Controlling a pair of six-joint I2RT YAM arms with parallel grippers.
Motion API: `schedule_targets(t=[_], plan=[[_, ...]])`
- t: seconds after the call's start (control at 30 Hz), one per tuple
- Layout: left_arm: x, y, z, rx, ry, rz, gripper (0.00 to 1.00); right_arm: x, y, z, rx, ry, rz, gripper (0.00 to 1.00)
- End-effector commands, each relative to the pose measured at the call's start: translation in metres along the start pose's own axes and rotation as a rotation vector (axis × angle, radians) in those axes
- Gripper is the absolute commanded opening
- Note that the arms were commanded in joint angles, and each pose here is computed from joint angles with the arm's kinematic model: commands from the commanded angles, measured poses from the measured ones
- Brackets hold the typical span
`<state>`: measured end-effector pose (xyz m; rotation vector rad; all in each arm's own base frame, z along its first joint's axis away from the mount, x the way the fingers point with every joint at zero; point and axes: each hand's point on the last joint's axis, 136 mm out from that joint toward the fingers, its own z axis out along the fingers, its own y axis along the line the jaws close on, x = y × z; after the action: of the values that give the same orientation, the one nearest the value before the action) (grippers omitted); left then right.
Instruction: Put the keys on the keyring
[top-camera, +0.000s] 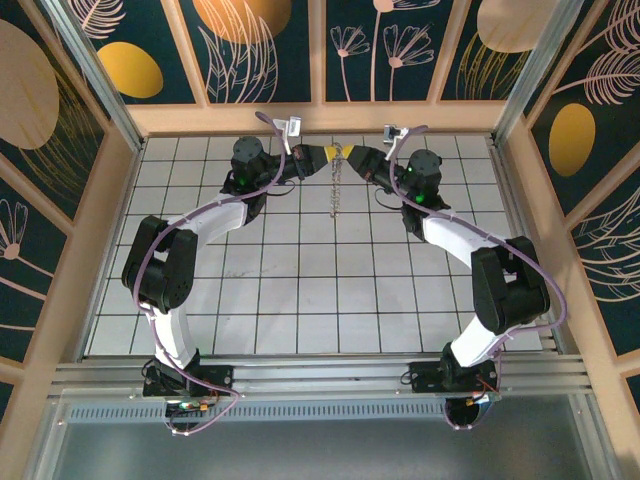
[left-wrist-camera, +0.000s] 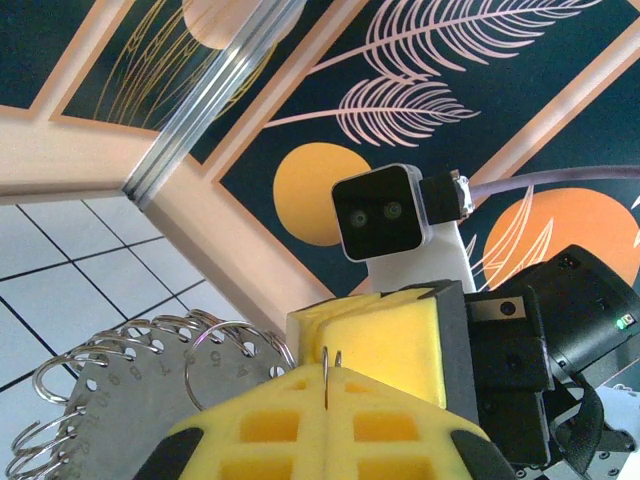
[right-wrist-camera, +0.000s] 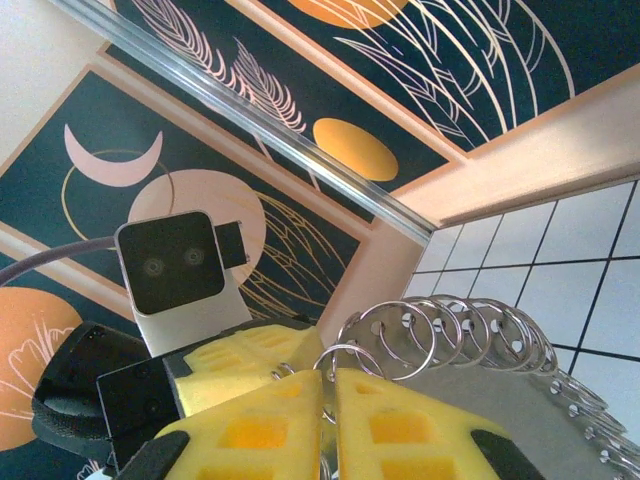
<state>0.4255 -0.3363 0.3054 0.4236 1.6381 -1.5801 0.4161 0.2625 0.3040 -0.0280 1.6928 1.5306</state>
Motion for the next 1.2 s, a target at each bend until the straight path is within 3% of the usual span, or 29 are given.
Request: schedule_targets(t=[0.0, 0.57, 0.87, 1.0, 1.17], plan=[[-0.017, -0.025, 0.001, 0.059, -0.036, 0.078, 0.00, 0.020, 0.028, 0.001, -0.079, 0.064, -0.021, 0.12], [-0.017, -0.025, 0.001, 0.056, -0.040, 0.077, 0.00, 0.033, 0.030, -0.004, -0.066, 0.106, -0.043, 0.15], [-0.017, -0.026, 0.001, 0.059, -0.039, 0.079, 0.00, 0.004, 0.029, -0.035, -0.027, 0.011, -0.063, 0.22], [-0.018, -0.026, 0.001, 0.062, -0.041, 0.078, 0.00, -0.008, 0.036, -0.031, -0.037, -0.008, -0.086, 0.27], [-0.018, -0.027, 0.001, 0.062, -0.041, 0.078, 0.00, -0.018, 0.038, -0.020, -0.065, -0.022, -0.080, 0.26]])
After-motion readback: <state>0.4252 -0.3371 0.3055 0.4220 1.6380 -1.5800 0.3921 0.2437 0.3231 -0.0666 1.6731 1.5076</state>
